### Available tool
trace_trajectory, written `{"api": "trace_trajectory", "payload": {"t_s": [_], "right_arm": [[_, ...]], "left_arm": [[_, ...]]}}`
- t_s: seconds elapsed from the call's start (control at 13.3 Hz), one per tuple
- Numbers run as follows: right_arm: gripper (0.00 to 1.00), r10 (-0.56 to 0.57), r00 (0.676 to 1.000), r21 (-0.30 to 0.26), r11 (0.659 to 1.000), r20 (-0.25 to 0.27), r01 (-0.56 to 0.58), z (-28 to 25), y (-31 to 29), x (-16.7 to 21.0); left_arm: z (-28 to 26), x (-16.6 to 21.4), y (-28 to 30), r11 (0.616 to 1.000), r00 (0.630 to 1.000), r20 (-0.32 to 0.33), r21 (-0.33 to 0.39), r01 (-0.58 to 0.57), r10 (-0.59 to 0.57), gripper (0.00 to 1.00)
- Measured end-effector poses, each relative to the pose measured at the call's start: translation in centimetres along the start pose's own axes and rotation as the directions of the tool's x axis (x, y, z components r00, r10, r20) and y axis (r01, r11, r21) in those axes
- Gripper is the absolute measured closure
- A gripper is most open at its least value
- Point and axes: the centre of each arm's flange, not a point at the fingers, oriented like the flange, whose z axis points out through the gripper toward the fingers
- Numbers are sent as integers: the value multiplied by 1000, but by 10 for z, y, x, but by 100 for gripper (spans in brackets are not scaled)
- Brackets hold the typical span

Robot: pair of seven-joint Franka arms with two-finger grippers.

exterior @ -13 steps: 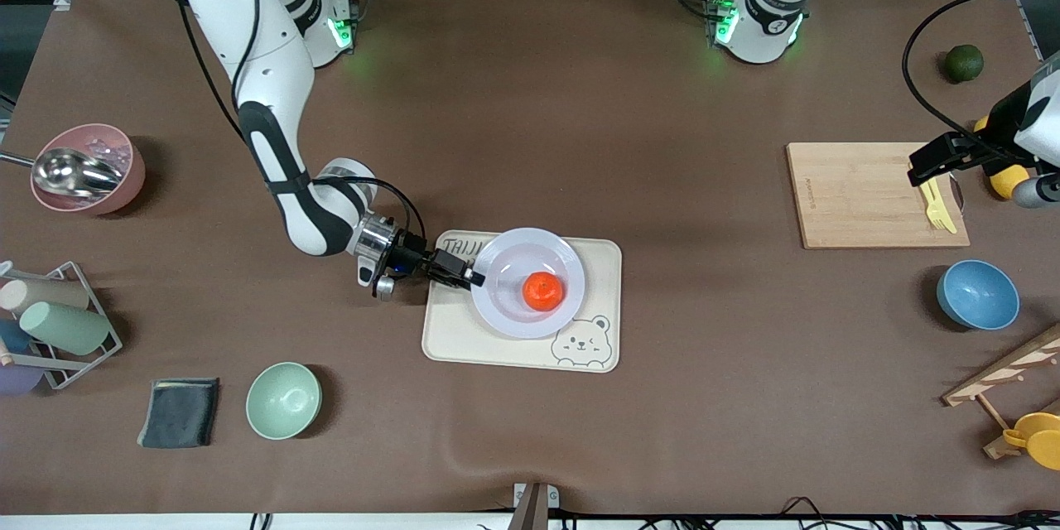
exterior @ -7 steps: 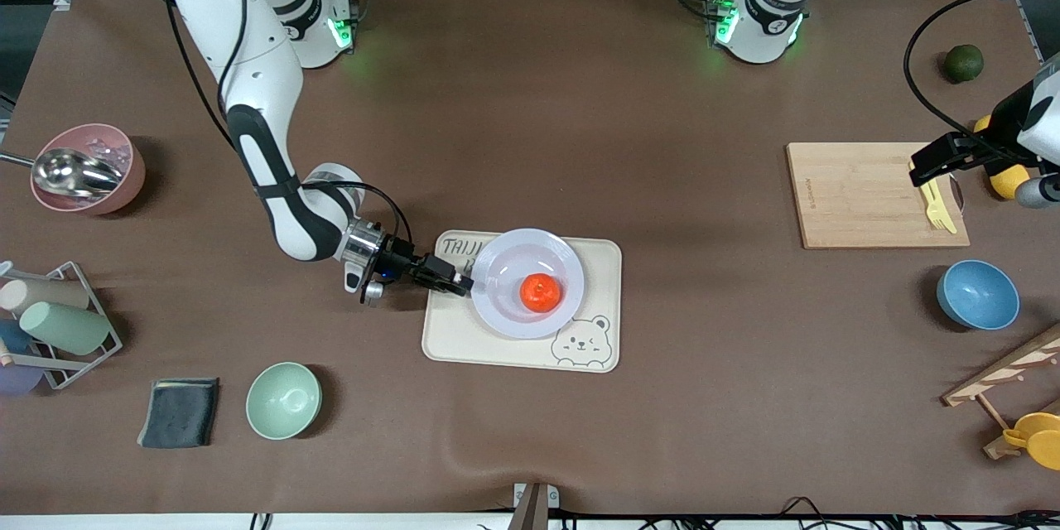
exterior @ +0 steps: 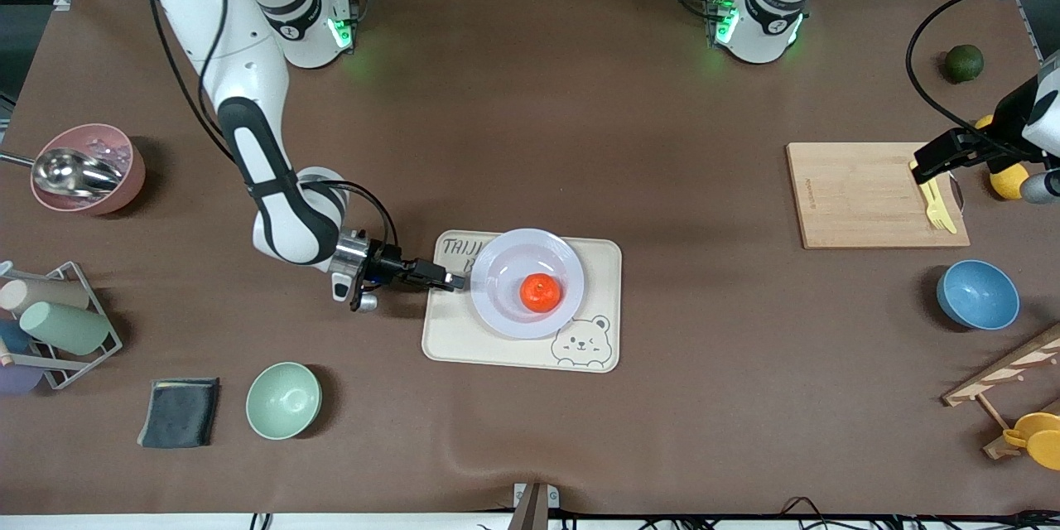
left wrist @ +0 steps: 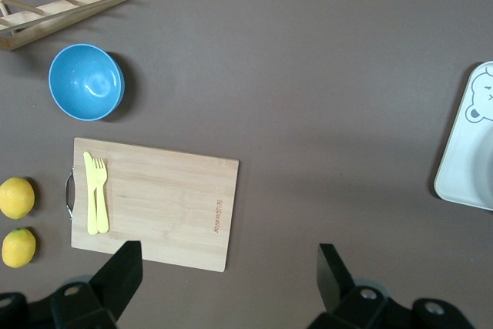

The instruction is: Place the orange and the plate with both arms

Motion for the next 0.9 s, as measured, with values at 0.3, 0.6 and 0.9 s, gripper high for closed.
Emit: {"api": "trace_trajectory", "payload": {"t_s": [0.3, 0.6, 0.9], "right_arm": [[24, 58, 996, -130, 990, 68, -49, -29, -57, 13], [0, 48, 990, -256, 966, 134, -12, -74, -77, 27], [0, 50, 968, -320, 947, 248, 33, -170, -72, 63]], "left_arm": [[-1, -1, 8, 1000, 1000, -1, -1, -15, 15, 0], [-2, -3, 18, 999, 999, -3, -1, -32, 32, 0], [-2, -3, 19, 999, 999, -4, -2, -34, 34, 0]]}}
